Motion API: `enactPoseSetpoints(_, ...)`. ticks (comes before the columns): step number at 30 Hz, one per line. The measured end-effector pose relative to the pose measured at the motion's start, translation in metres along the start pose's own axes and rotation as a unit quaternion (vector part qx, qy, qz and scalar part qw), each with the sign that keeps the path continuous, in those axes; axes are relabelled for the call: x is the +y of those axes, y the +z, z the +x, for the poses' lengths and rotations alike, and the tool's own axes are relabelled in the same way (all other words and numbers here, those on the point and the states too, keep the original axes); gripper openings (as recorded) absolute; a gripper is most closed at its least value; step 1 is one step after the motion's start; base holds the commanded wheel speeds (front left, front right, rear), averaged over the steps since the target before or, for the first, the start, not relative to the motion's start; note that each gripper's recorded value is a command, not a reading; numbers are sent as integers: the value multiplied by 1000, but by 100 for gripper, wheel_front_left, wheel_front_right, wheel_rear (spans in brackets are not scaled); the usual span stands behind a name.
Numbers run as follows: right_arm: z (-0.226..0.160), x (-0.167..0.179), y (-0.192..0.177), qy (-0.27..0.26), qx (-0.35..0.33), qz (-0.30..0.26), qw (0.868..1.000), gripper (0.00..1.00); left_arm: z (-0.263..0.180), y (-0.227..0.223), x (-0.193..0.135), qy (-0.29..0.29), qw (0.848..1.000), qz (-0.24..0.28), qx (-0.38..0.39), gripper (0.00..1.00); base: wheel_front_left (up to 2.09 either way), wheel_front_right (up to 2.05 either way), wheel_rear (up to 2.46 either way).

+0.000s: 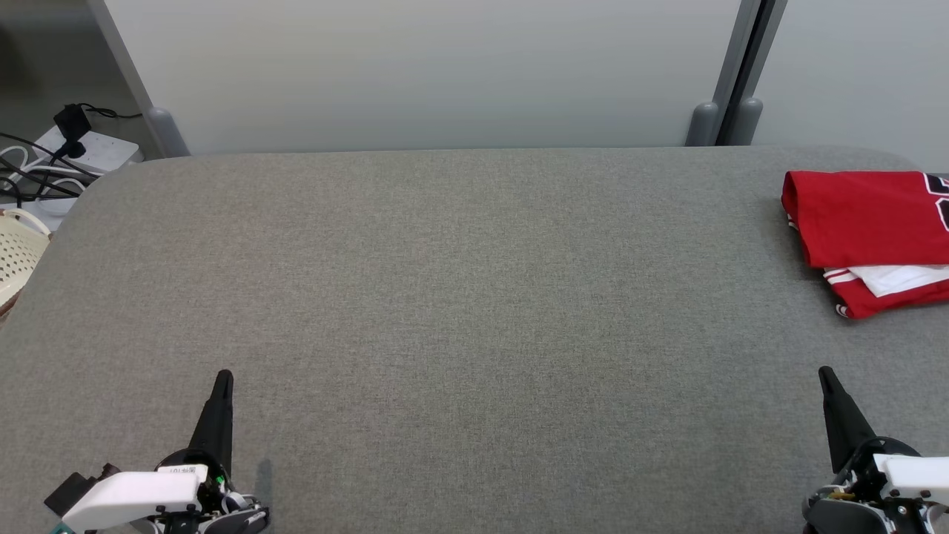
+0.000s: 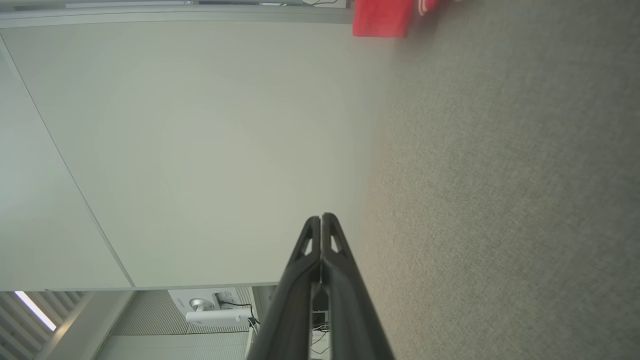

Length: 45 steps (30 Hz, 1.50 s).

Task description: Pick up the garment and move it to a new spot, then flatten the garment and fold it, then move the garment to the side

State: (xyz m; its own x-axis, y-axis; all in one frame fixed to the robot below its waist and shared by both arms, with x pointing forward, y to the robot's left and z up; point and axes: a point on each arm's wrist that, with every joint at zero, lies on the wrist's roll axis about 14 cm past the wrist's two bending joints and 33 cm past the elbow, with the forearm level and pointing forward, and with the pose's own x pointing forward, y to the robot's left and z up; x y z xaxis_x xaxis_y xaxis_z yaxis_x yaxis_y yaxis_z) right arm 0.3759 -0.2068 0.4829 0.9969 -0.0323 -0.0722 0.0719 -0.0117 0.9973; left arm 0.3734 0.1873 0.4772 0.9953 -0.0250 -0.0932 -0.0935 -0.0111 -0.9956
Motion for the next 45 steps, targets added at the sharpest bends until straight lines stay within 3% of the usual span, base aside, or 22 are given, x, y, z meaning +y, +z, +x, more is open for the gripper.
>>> enactPoseSetpoints(45,1,1,-1,1,1,4,1000,0,0,1,0,0,1000,-3,-1,0,0,0,0)
